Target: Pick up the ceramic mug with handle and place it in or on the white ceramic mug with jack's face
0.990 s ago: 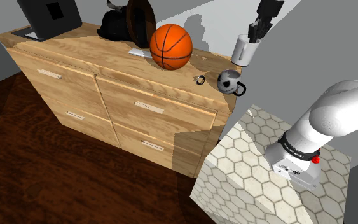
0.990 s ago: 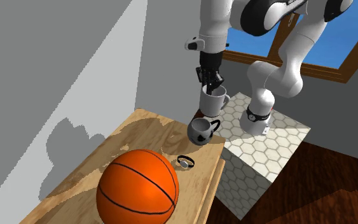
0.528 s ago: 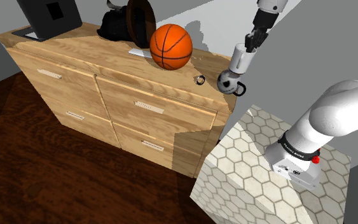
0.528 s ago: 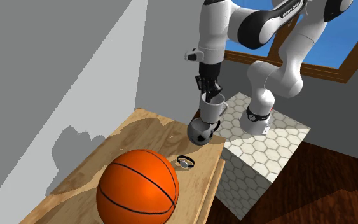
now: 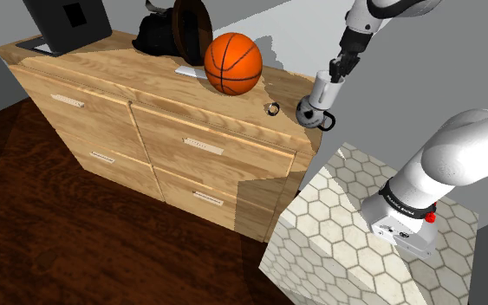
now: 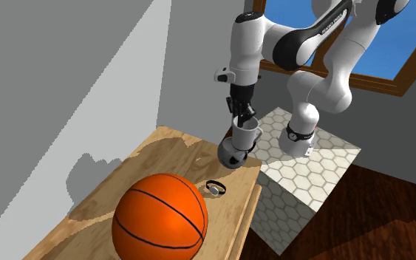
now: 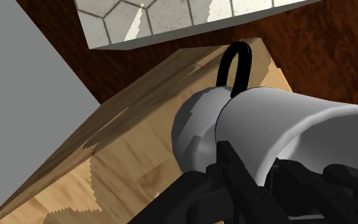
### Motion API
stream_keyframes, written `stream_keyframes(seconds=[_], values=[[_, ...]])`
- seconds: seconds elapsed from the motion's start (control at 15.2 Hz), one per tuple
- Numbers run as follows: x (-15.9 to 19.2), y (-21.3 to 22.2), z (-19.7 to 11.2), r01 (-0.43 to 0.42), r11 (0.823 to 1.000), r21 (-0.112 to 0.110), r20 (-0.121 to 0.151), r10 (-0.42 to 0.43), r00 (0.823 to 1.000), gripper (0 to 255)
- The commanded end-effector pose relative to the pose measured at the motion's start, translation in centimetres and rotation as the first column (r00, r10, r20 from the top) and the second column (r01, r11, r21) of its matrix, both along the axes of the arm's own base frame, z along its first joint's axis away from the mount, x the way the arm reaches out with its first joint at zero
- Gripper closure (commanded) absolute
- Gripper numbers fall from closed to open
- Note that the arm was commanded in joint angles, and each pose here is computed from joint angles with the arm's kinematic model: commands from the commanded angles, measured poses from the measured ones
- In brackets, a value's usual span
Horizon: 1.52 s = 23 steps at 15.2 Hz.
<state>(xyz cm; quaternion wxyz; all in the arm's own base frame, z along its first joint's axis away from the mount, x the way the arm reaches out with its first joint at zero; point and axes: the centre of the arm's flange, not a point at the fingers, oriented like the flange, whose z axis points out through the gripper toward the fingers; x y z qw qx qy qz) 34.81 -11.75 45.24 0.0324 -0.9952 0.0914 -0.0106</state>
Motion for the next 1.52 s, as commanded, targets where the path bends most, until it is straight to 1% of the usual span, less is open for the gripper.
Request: stream_keyframes(seconds=[0.0, 0.33, 0.4, 0.73, 0.99, 1.45], values=[[0.0, 0.0, -0.3, 0.000, 1.000, 0.000, -0.001, 0.000, 1.000, 255], [0.0, 0.0, -0.3, 0.000, 1.000, 0.000, -0.001, 0.000, 1.000, 255], [0.0, 0.0, -0.4, 0.000, 1.000, 0.000, -0.001, 0.000, 1.000, 0], [0.0, 0.0, -0.3, 0.000, 1.000, 0.000, -0.001, 0.000, 1.000, 0], [-0.2, -0.3, 4.7, 0.000, 1.000, 0.000, -0.001, 0.000, 1.000, 0], [-0.2, -0.3, 4.7, 0.000, 1.000, 0.000, -0.001, 0.000, 1.000, 0]])
